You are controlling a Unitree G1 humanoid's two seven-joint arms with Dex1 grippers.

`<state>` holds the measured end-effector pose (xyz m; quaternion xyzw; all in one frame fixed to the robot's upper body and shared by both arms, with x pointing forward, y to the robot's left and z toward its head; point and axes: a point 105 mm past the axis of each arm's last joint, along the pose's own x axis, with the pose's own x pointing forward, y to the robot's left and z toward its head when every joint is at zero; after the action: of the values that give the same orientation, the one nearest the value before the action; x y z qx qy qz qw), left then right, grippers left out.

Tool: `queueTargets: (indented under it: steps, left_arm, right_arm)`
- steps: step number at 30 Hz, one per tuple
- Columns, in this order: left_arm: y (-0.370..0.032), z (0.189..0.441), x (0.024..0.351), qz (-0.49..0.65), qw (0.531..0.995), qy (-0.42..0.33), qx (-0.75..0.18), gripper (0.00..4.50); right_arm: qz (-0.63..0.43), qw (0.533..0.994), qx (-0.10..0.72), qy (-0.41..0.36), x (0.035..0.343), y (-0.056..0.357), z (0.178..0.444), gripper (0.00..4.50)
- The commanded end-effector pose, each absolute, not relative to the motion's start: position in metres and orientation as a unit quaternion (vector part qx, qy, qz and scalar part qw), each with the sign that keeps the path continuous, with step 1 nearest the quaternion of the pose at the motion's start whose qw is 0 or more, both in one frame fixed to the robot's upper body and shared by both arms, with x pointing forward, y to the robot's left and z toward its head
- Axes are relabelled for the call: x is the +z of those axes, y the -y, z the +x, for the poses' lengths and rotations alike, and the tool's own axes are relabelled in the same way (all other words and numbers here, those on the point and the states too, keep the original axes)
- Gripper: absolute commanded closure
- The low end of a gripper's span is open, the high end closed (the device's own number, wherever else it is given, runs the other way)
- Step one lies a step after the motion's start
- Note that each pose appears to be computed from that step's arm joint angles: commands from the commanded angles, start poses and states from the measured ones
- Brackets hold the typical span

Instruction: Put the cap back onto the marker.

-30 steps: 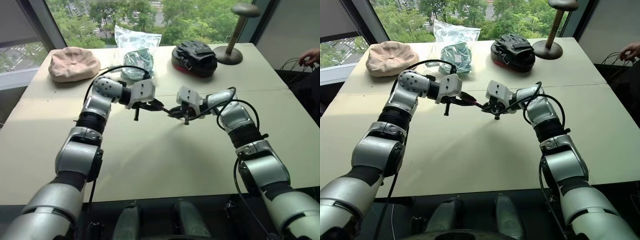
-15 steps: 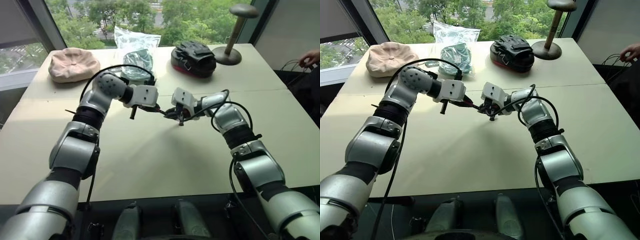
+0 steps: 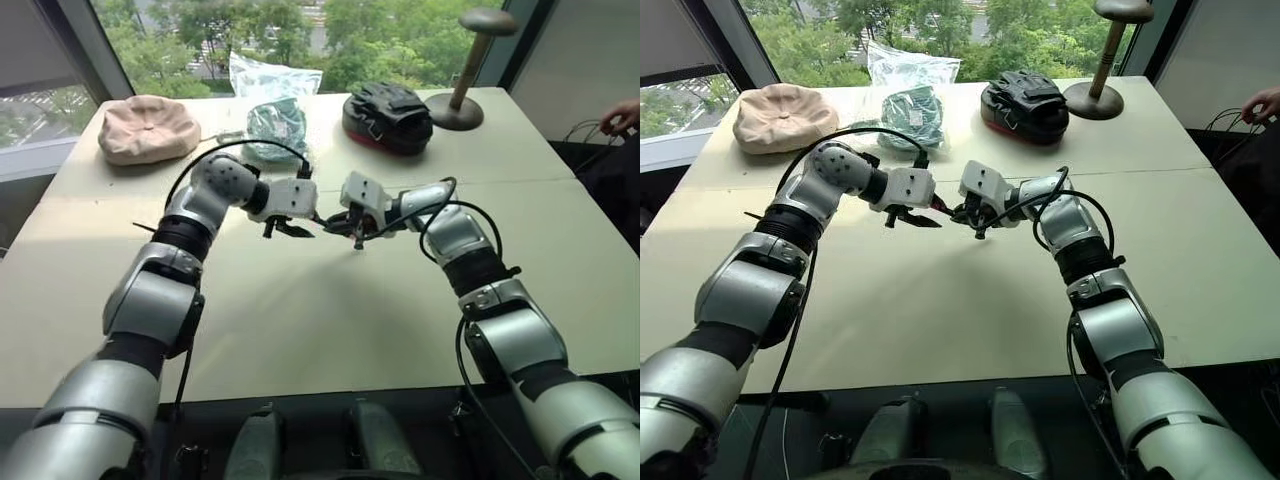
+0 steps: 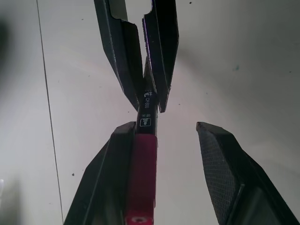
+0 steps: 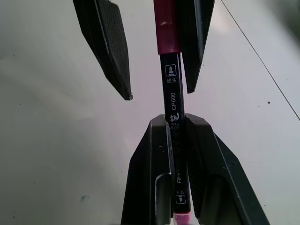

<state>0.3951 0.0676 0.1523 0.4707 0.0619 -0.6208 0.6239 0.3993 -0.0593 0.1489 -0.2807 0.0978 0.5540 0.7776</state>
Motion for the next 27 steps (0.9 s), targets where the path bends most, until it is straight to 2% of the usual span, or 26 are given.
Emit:
queueTargets:
  steps: [1, 2, 7, 12, 15, 19, 23, 27]
  left_arm:
    - [-0.072, 0.399, 0.153, 0.483, 0.630, -0.054, -0.606, 0.59]
    - [-0.072, 0.401, 0.156, 0.485, 0.637, -0.044, -0.598, 0.06]
    - [-0.067, 0.411, 0.174, 0.458, 0.693, 0.016, -0.556, 0.06]
    - [-0.071, 0.409, 0.190, 0.362, 0.746, 0.046, -0.557, 0.06]
    - [-0.085, 0.400, 0.188, 0.312, 0.760, 0.035, -0.569, 0.06]
    - [-0.104, 0.388, 0.186, 0.242, 0.799, 0.024, -0.550, 0.06]
    - [-0.129, 0.384, 0.176, 0.173, 0.884, 0.013, -0.433, 0.06]
    - [-0.138, 0.378, 0.170, 0.107, 0.935, 0.012, -0.339, 0.06]
  right_arm:
    - [-0.288, 0.789, 0.540, -0.051, 0.178, 0.064, 0.405, 4.50]
    - [-0.290, 0.790, 0.538, -0.058, 0.175, 0.068, 0.405, 4.50]
    - [-0.301, 0.787, 0.532, -0.087, 0.159, 0.085, 0.403, 4.50]
    - [-0.334, 0.782, 0.512, -0.121, 0.148, 0.116, 0.404, 4.50]
    - [-0.328, 0.807, 0.471, -0.138, 0.150, 0.141, 0.411, 4.50]
    - [-0.254, 0.862, 0.409, -0.158, 0.162, 0.170, 0.418, 4.50]
    - [-0.210, 0.892, 0.336, -0.220, 0.159, 0.213, 0.410, 4.50]
    - [-0.172, 0.903, 0.292, -0.264, 0.151, 0.229, 0.399, 4.50]
